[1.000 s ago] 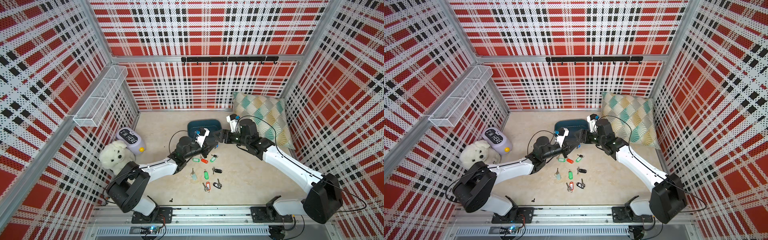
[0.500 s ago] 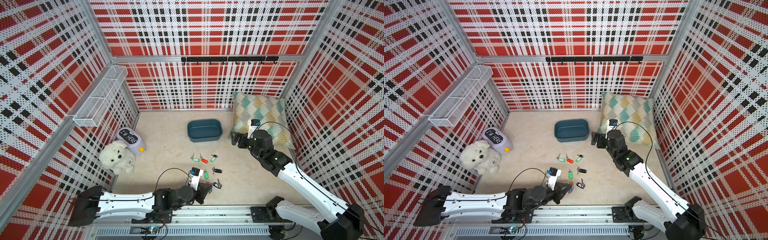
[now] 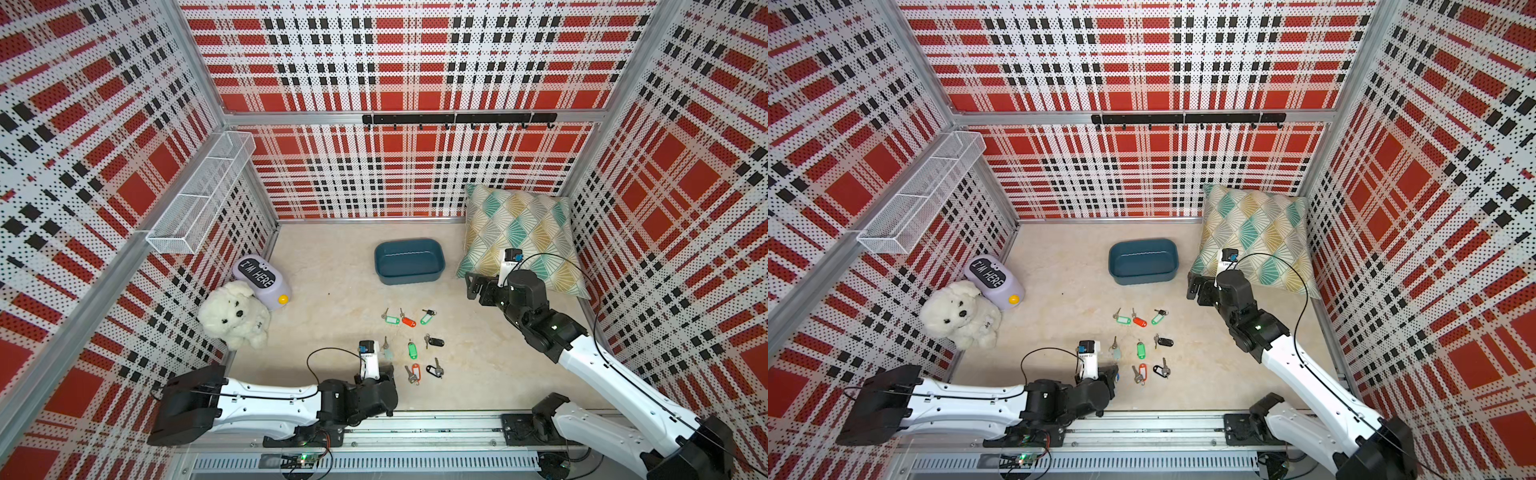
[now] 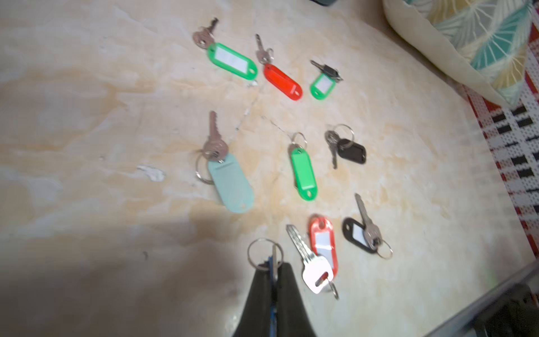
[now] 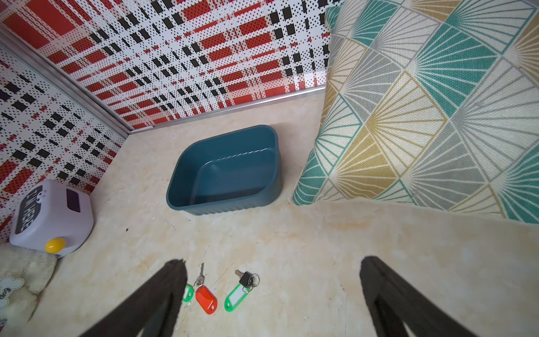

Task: Take the keys out of the storage box
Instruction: Place the key at the center of the board, then reset both arms

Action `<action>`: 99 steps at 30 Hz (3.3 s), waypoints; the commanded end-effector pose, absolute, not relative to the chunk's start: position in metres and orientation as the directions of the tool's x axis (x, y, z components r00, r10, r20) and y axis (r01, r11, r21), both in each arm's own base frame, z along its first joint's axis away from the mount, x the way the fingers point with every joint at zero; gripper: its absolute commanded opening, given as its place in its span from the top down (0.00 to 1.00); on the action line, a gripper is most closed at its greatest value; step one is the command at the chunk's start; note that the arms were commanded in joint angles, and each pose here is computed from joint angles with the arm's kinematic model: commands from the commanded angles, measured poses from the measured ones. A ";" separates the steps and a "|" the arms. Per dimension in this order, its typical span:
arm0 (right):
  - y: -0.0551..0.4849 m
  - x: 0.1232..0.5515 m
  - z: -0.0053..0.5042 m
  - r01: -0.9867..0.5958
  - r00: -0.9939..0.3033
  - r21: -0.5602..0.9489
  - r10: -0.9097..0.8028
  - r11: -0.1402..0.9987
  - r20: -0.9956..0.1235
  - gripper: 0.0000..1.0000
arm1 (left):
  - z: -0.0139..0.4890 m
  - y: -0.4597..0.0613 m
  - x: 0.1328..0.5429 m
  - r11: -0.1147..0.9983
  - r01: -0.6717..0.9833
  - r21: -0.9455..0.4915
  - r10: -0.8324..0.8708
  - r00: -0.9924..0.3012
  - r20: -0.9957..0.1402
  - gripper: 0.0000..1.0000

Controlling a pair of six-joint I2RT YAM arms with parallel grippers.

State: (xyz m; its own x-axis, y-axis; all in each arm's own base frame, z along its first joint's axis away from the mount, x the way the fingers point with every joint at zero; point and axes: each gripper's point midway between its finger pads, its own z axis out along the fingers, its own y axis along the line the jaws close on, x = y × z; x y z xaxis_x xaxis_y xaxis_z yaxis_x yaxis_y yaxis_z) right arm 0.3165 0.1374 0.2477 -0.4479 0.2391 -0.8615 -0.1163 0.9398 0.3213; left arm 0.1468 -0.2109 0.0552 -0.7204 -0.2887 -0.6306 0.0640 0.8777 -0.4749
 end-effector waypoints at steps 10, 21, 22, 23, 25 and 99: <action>0.125 0.318 0.249 -0.066 -0.423 0.297 0.243 0.953 -0.873 0.00 | 0.046 -0.218 0.150 0.850 0.129 -0.510 -0.243 -0.764 -0.598 1.00; 0.125 0.319 0.245 -0.060 -0.428 0.293 0.241 0.954 -0.871 0.00 | 0.023 -0.216 0.156 0.884 0.111 -0.454 -0.194 -0.797 -0.572 0.91; 0.125 0.319 0.246 -0.058 -0.427 0.292 0.241 0.955 -0.872 0.00 | 0.024 -0.216 0.157 0.885 0.111 -0.452 -0.194 -0.795 -0.574 0.91; 0.125 0.319 0.245 -0.057 -0.428 0.290 0.240 0.955 -0.871 0.00 | 0.026 -0.214 0.157 0.886 0.112 -0.450 -0.193 -0.794 -0.577 0.91; 0.124 0.319 0.245 -0.054 -0.428 0.288 0.238 0.956 -0.872 0.00 | 0.026 -0.210 0.156 0.890 0.103 -0.444 -0.195 -0.794 -0.576 0.90; -0.003 0.393 0.124 0.076 -0.179 -0.041 -0.027 0.996 -0.984 0.00 | 0.156 0.012 0.373 0.998 -0.040 -0.046 -0.045 0.030 -0.999 0.01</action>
State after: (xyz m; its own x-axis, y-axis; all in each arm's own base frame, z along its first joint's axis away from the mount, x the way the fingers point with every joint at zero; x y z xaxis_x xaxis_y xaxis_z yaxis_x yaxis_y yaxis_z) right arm 0.3849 -0.0117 0.1090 -0.2354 -0.0377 -0.9712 0.1363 0.9881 -0.0714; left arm 0.3681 0.0153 0.1338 -0.0593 -0.0239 -0.9980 -0.0821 0.9964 -0.0190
